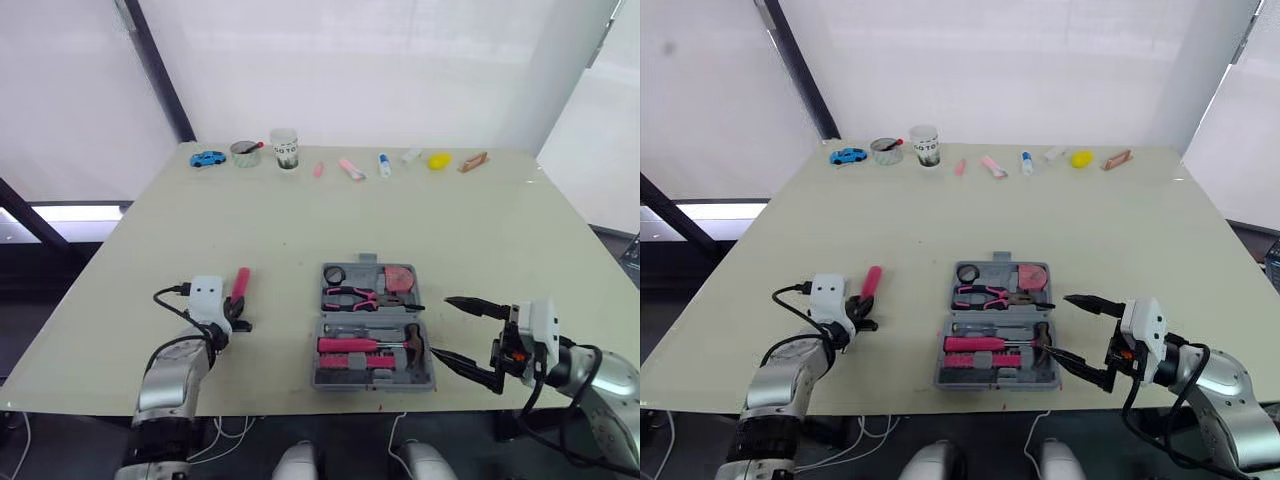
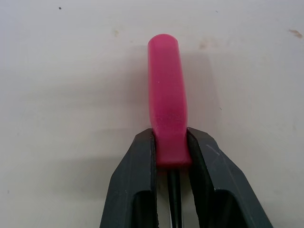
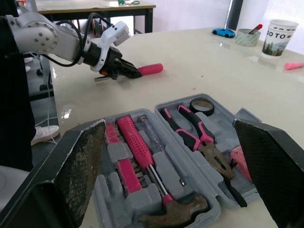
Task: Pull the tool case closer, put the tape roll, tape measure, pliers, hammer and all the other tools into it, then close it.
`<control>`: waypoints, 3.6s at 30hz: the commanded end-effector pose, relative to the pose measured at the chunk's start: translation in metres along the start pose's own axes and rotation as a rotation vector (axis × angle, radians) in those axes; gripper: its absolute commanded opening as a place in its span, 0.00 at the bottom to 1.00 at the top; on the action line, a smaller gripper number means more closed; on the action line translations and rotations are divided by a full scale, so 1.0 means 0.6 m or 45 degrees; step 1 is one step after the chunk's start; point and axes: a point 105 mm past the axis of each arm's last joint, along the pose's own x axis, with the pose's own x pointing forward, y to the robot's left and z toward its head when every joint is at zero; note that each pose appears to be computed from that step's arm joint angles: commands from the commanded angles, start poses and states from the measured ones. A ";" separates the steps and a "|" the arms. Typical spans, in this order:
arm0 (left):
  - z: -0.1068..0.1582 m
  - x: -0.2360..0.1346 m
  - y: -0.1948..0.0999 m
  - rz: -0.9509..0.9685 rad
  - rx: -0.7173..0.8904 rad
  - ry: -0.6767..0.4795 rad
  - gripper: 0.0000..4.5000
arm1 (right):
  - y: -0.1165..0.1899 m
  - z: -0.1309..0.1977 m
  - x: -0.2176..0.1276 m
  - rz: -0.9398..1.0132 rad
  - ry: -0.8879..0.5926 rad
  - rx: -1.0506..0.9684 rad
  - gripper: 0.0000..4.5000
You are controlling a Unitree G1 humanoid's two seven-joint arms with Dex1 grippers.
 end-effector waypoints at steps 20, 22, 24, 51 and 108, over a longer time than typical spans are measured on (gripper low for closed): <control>-0.026 -0.099 -0.099 -0.016 -0.102 0.022 0.09 | -0.009 0.009 -0.018 0.067 -0.014 -0.081 1.00; -0.027 -0.100 -0.096 -0.009 -0.116 0.017 0.33 | 0.000 0.011 -0.019 0.122 -0.017 -0.078 1.00; -0.027 -0.100 -0.096 -0.013 -0.112 0.011 0.53 | 0.007 0.012 -0.021 0.163 -0.018 -0.078 1.00; 0.096 -0.108 -0.069 -0.862 0.773 -0.051 0.99 | 0.007 0.010 -0.009 0.175 -0.031 -0.063 1.00; 0.064 -0.007 -0.125 -1.993 2.909 0.333 0.88 | 0.001 0.008 -0.030 0.212 0.085 -0.071 1.00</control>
